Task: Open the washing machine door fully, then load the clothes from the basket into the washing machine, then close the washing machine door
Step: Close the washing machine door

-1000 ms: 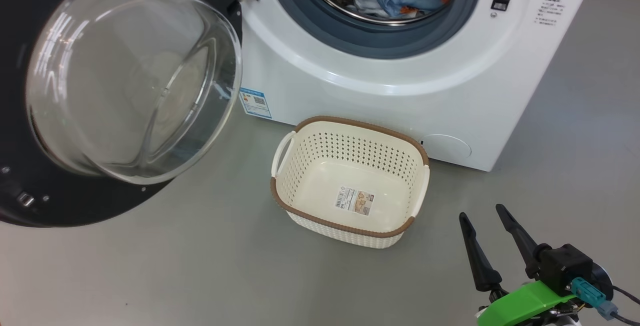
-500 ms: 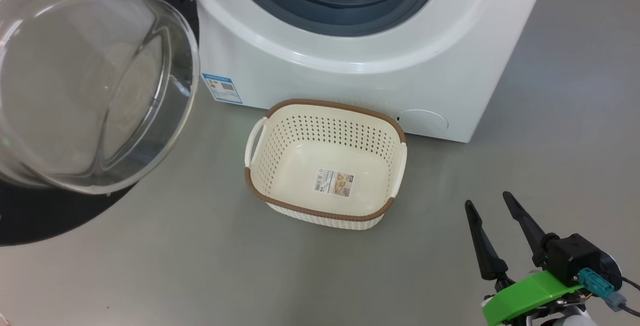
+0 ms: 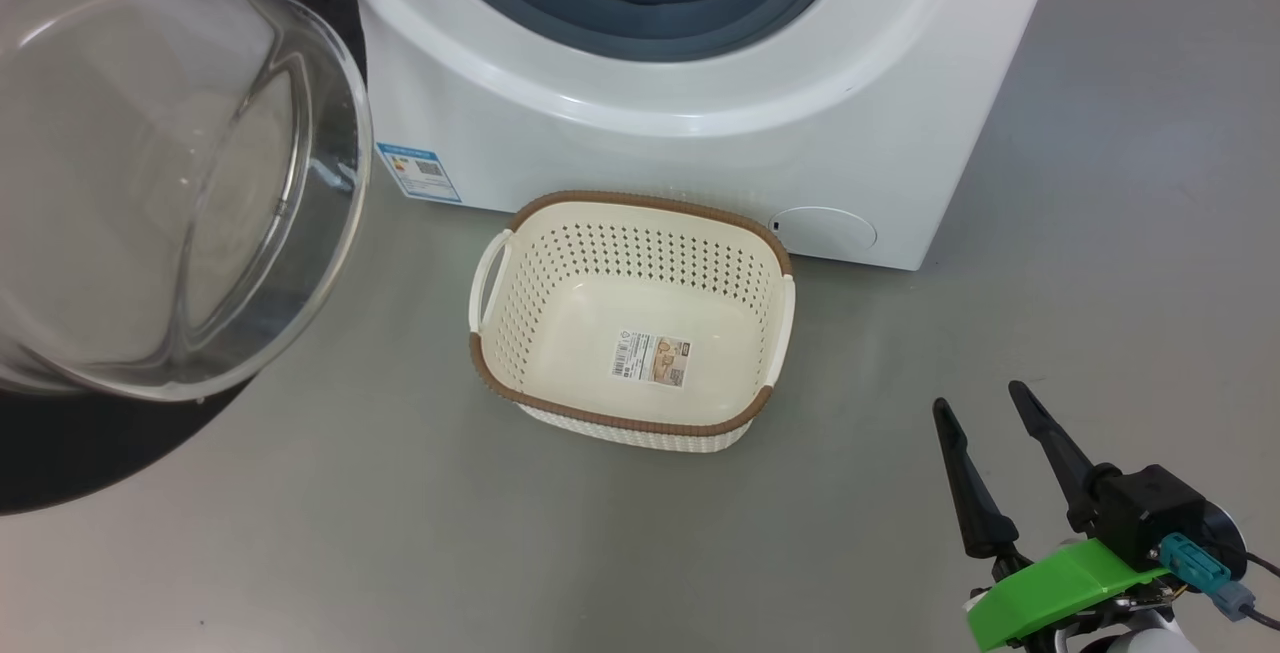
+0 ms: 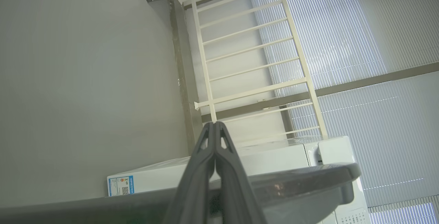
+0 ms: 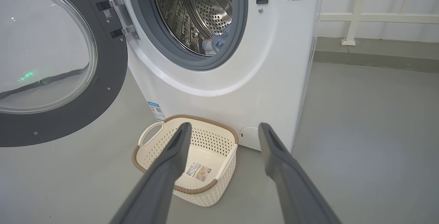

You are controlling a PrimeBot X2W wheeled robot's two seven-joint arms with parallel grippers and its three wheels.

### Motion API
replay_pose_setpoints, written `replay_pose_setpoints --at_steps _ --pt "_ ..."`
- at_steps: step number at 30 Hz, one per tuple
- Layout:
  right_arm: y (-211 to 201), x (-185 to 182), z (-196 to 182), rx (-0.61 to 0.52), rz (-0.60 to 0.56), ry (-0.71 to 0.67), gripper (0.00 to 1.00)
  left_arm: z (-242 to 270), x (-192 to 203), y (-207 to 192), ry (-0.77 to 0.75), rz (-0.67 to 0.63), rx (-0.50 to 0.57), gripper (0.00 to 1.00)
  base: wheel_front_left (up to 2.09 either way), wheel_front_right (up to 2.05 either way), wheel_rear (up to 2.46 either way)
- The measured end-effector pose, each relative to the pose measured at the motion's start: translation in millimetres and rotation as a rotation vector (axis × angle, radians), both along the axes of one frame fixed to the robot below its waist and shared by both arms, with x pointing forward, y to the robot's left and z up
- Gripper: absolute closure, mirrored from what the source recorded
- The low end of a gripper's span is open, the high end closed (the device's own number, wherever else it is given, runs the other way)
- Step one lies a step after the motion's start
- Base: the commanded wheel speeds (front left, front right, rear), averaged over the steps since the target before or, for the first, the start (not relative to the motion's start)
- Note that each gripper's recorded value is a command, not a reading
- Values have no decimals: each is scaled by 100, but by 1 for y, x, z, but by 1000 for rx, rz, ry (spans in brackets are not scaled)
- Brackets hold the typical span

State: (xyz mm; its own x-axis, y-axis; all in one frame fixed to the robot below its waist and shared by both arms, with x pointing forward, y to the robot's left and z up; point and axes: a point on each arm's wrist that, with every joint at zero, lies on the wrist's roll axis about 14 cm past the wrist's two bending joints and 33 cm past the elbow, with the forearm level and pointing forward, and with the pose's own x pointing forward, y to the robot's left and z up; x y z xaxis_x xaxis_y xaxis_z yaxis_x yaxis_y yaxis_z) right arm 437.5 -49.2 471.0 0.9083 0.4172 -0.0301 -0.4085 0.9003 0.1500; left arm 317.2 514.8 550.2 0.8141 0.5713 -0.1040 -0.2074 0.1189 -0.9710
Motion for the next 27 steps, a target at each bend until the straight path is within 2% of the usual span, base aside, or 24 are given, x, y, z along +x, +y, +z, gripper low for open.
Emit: replay_pose_setpoints --at_steps 13,27 --pt "4 -3 3 8 8 -3 0 -5 5 -38 46 -284 -76 100 0 0 0" --pt "1 -6 1 23 -3 3 0 -7 14 -145 19 -776 -238 100 0 0 0"
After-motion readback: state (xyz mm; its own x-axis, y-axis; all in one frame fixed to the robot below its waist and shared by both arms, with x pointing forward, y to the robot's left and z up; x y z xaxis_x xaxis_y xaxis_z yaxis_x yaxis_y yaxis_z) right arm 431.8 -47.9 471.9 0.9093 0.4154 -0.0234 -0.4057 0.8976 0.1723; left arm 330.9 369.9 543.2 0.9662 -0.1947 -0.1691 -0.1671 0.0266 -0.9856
